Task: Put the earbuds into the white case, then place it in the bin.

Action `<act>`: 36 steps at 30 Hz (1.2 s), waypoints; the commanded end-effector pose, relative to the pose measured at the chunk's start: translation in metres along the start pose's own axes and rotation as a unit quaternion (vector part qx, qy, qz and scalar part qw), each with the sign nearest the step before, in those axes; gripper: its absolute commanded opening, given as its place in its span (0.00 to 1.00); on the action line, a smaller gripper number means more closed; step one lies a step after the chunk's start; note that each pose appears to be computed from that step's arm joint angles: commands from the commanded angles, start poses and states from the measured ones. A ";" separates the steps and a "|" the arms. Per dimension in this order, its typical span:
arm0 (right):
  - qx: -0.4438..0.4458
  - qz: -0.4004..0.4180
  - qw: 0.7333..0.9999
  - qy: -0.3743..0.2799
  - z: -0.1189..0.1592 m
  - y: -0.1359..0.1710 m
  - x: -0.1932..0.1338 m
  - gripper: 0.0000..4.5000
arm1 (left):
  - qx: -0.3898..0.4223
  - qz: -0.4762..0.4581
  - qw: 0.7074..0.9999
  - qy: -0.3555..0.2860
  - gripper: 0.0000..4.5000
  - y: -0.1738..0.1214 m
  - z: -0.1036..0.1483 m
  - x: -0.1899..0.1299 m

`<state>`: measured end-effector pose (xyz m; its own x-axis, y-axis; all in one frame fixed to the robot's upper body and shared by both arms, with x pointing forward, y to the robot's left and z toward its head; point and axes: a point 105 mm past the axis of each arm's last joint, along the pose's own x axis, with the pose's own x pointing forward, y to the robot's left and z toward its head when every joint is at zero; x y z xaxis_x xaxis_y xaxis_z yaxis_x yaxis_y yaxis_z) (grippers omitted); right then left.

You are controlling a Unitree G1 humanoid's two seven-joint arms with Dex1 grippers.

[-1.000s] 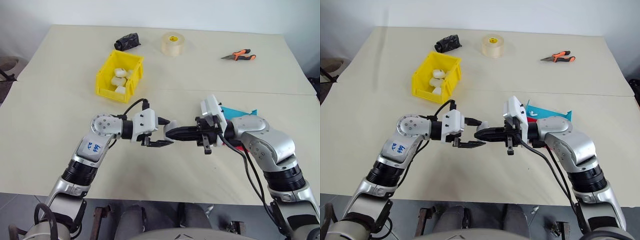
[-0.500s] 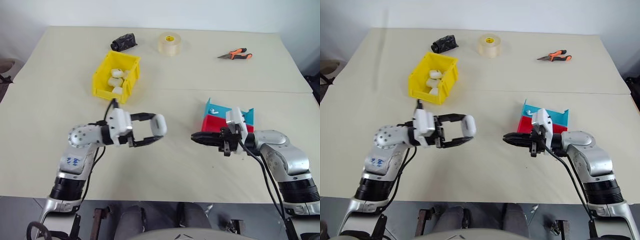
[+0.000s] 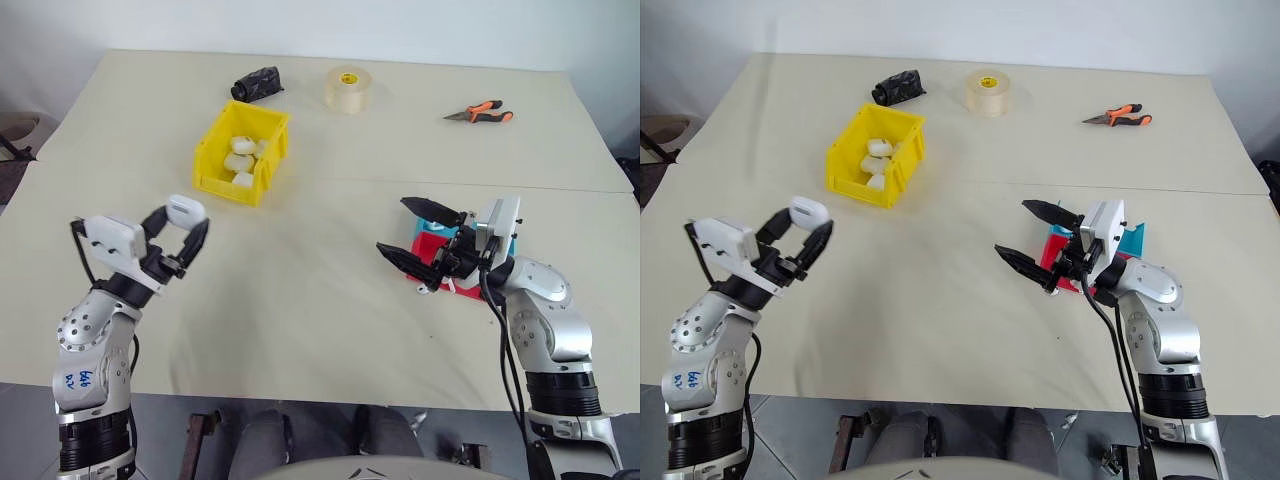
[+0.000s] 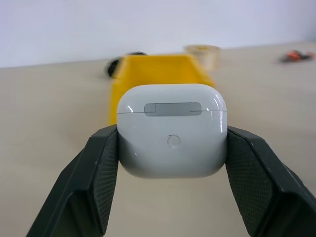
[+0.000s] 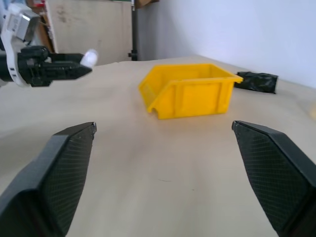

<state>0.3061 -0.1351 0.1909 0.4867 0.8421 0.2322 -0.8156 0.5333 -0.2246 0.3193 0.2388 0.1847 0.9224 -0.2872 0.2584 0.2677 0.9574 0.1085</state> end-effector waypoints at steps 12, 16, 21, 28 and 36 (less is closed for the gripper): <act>-0.024 -0.008 1.000 -0.005 0.005 0.003 0.005 0.99 | 0.026 -0.029 0.999 0.011 0.62 0.015 0.004 0.122; -0.023 -0.012 1.000 -0.011 0.007 0.007 0.006 1.00 | 0.007 -0.048 0.998 0.035 0.79 0.012 -0.002 0.132; -0.023 -0.020 1.000 -0.007 0.006 0.007 0.002 1.00 | 0.043 -0.097 0.994 0.039 1.00 0.004 -0.002 0.122; -0.025 -0.011 0.999 0.034 -0.004 0.000 -0.014 1.00 | 0.094 -0.274 0.957 0.024 1.00 -0.027 0.019 0.061; -0.013 0.042 0.994 0.103 -0.019 -0.009 -0.037 1.00 | 0.119 -0.382 0.911 0.100 1.00 -0.047 0.001 -0.042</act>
<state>0.3026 -0.1649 0.1559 0.4835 0.8753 0.0008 -0.8551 0.4725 -0.2134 0.2744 0.2049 0.1570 0.5229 -0.8334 -0.1790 0.8287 0.4478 0.3356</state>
